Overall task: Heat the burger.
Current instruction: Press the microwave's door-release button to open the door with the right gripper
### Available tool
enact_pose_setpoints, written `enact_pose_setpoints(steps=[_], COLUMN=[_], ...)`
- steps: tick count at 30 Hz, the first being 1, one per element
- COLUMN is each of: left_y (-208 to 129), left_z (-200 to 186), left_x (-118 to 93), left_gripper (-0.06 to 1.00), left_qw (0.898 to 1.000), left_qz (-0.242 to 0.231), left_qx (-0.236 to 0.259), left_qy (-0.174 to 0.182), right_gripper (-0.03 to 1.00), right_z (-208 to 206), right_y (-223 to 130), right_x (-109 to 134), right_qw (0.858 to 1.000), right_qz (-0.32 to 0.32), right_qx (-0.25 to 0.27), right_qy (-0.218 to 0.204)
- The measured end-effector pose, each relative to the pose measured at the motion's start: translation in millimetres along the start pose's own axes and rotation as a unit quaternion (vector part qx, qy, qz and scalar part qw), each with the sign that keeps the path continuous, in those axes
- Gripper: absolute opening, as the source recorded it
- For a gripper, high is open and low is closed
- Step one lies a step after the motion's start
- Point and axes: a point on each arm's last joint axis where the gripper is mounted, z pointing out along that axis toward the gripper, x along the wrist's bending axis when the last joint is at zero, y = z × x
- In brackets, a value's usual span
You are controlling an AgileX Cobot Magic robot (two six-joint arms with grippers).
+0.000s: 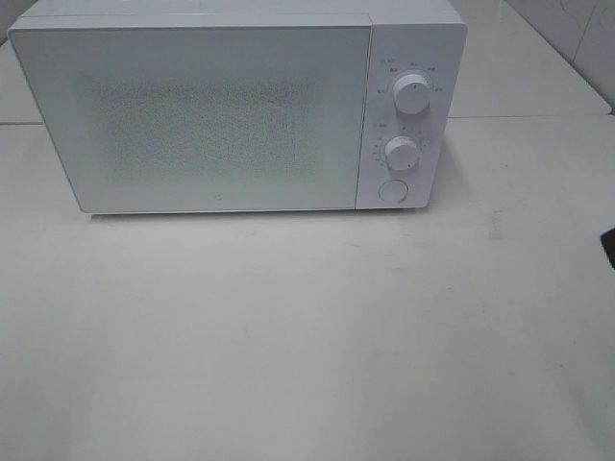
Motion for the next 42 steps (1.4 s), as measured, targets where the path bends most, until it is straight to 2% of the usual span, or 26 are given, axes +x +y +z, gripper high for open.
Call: enact_pose_setpoints(steps=[8, 10, 13, 20, 29, 42], left_y=[0, 0, 0, 0, 0, 0], left_z=[0, 0, 0, 0, 0, 0], left_x=[0, 0, 0, 0, 0, 0], left_gripper=[0.98, 0.98, 0.98, 0.98, 0.98, 0.98], left_qw=[1.000, 1.000, 1.000, 1.000, 1.000, 1.000], left_qz=[0.000, 0.000, 0.000, 0.000, 0.000, 0.000], left_qx=[0.000, 0.000, 0.000, 0.000, 0.000, 0.000], left_qy=[0.000, 0.000, 0.000, 0.000, 0.000, 0.000], right_gripper=[0.77, 0.77, 0.77, 0.76, 0.76, 0.76], right_z=[-19, -33, -35, -49, -54, -54], right_y=[-36, -54, -58, -90, -117, -118], right_x=[-12, -16, -16, -15, -6, -5], right_qw=[0.998, 0.995, 0.995, 0.982, 0.970, 0.970], right_qz=[0.041, 0.063, 0.067, 0.103, 0.122, 0.118], right_qx=[-0.022, -0.051, -0.056, -0.128, -0.192, -0.193], right_qy=[-0.031, -0.051, -0.055, -0.091, -0.089, -0.087])
